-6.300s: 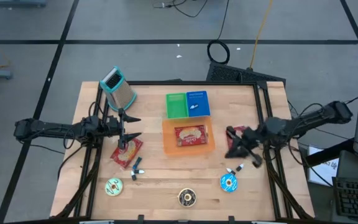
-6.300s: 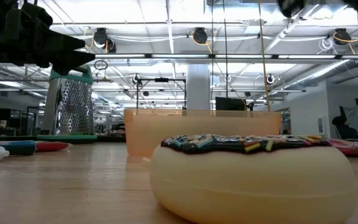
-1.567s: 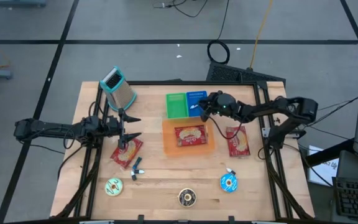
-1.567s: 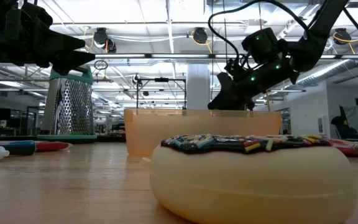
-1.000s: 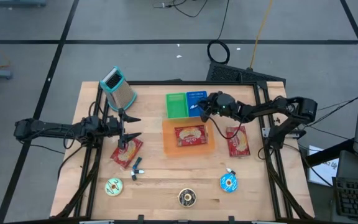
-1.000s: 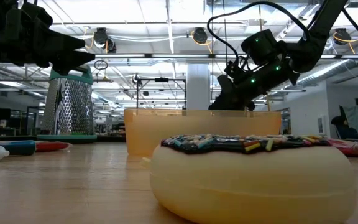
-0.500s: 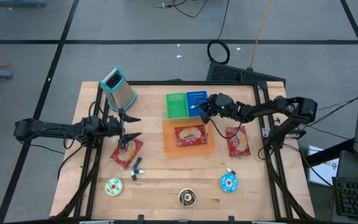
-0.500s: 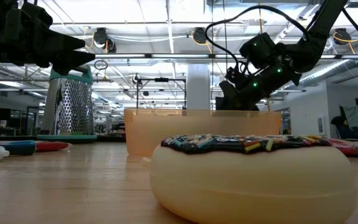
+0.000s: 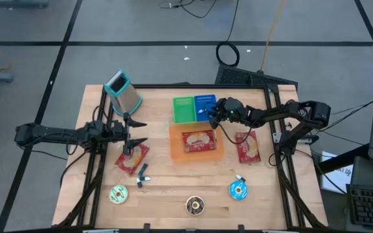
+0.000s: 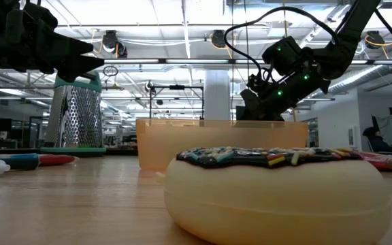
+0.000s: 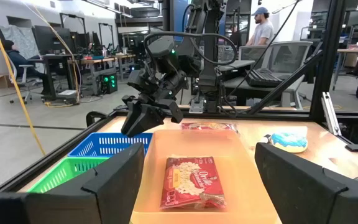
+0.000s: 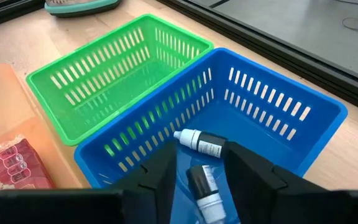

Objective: Pick & Place Food Item
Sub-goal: Put the right black food coloring bottle into the blue bin, then put the right violet food coloring bottle into the blue bin

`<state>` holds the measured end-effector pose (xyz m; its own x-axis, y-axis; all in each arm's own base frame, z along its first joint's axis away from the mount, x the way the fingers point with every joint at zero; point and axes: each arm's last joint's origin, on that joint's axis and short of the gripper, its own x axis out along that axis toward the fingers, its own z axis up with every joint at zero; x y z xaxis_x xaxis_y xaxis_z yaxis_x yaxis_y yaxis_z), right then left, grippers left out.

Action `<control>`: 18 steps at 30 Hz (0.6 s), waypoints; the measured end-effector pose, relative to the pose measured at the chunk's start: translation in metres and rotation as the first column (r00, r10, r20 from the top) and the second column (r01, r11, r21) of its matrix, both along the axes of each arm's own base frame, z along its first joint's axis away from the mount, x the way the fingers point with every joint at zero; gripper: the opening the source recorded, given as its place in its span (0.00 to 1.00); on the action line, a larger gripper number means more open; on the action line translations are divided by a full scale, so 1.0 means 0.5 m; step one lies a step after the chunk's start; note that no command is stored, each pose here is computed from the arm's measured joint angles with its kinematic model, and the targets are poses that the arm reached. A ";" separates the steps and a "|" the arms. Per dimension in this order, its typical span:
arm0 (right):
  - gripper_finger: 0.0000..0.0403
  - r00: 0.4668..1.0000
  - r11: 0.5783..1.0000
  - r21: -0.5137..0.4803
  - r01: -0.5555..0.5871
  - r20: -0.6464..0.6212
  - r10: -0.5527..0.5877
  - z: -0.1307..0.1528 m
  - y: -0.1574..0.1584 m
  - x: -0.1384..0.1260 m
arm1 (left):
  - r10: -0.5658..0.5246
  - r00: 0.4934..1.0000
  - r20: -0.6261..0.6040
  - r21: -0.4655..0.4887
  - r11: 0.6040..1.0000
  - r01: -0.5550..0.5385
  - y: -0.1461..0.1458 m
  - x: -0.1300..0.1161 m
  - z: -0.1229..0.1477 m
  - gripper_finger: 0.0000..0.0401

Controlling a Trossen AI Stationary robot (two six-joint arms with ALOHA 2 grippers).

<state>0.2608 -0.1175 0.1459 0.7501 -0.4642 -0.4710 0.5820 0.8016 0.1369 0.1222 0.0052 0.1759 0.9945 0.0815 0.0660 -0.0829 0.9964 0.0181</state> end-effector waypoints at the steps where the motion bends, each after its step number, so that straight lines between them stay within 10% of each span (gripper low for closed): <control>1: 0.33 1.000 1.000 0.000 0.000 -0.001 0.000 0.000 0.000 0.000 | 0.000 1.000 0.000 0.000 1.000 0.000 0.000 0.000 0.000 0.76; 9: 0.43 0.973 0.974 -0.054 -0.218 0.061 0.221 0.030 0.017 0.007 | 0.000 1.000 0.000 0.000 1.000 0.000 0.000 0.000 0.000 0.76; 18: 0.45 0.748 0.754 -0.120 -0.646 0.095 0.657 0.108 0.203 0.005 | 0.000 1.000 0.000 0.000 1.000 0.000 0.000 0.000 0.000 0.76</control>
<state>0.2635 -0.0159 0.2001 0.9321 0.1292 -0.3385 -0.1032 0.9902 0.0939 0.1222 0.0052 0.1758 0.9945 0.0815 0.0657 -0.0828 0.9964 0.0181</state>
